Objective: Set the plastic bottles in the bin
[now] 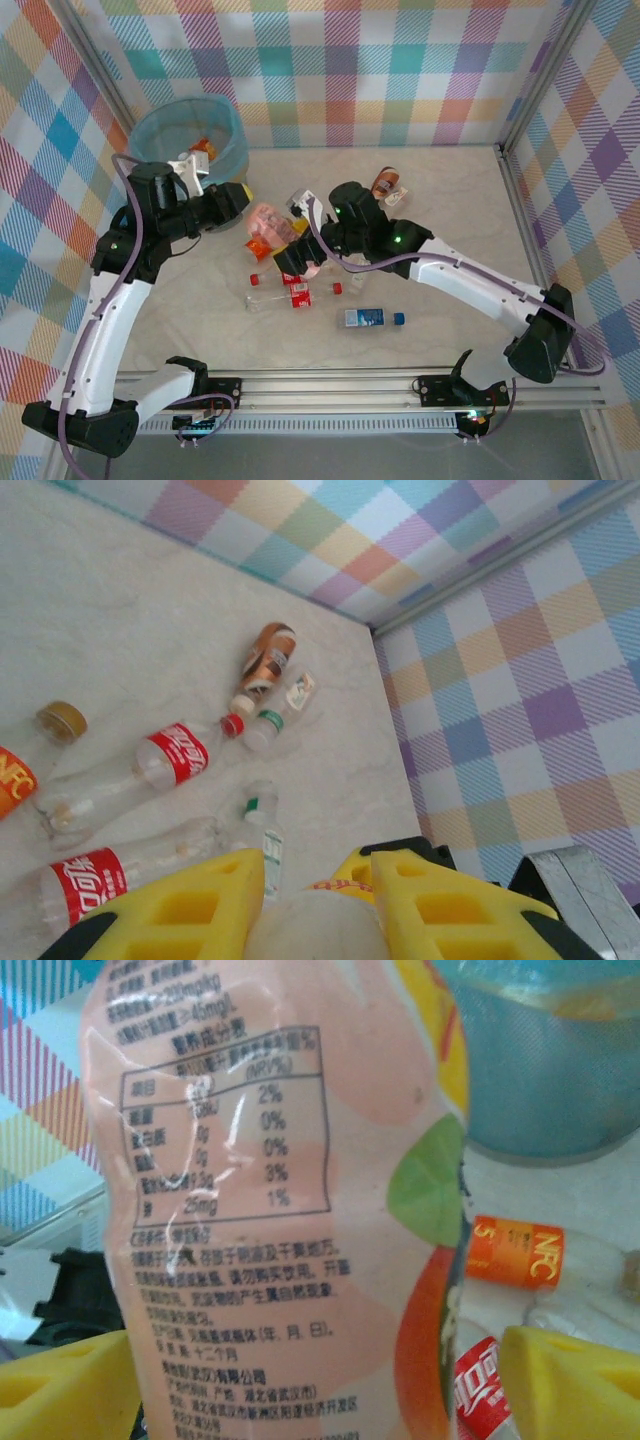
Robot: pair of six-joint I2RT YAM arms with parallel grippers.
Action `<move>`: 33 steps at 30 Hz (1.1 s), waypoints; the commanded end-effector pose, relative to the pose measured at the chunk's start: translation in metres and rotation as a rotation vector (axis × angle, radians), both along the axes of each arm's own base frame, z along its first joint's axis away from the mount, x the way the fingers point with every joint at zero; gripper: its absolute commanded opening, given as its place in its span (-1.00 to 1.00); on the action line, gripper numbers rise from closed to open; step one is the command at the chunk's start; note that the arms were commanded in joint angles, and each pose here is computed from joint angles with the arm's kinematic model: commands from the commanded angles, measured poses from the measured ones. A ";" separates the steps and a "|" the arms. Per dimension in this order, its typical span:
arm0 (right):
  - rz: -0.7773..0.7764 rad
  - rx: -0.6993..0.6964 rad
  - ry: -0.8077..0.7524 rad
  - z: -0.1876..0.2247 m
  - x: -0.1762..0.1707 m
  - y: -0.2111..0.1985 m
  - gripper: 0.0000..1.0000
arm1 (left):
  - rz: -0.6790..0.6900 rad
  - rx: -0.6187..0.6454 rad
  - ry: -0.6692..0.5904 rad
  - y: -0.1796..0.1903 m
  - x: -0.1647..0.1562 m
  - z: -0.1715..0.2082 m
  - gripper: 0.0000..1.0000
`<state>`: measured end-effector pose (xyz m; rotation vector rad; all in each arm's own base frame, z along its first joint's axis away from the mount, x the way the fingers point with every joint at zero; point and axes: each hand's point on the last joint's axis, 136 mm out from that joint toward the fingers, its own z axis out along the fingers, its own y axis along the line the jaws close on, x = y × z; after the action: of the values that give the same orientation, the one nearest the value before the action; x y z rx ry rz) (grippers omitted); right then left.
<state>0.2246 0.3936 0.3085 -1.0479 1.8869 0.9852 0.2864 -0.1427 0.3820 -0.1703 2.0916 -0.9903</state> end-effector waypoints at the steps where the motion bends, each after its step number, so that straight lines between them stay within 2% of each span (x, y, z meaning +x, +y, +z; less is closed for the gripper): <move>1: -0.036 0.043 -0.090 0.040 0.017 0.008 1.00 | 0.109 0.047 -0.147 0.021 0.000 0.049 -1.00; 5: -0.069 0.054 -0.173 0.072 0.036 0.019 0.99 | 0.198 0.148 -0.210 0.040 0.017 0.078 -1.00; 10: -0.101 0.108 -0.246 0.118 0.060 0.038 0.99 | 0.297 0.238 -0.295 0.060 0.052 0.122 -1.00; 16: -0.121 0.165 -0.265 0.144 0.086 0.063 0.99 | 0.376 0.236 -0.354 0.087 0.099 0.155 -1.00; 22: -0.154 0.214 -0.236 0.147 0.116 0.083 0.99 | 0.447 0.257 -0.377 0.119 0.133 0.166 -1.00; 28: -0.139 0.222 -0.199 0.133 0.131 0.097 0.99 | 0.543 0.323 -0.335 0.165 0.158 0.154 -1.00; 33: -0.105 0.221 -0.156 0.120 0.130 0.107 0.99 | 0.571 0.253 -0.320 0.202 0.167 0.151 -1.00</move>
<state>0.3615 0.4985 0.4136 -0.8619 1.6757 0.9299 0.4572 0.0432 0.5175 -0.4202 1.7590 -0.3468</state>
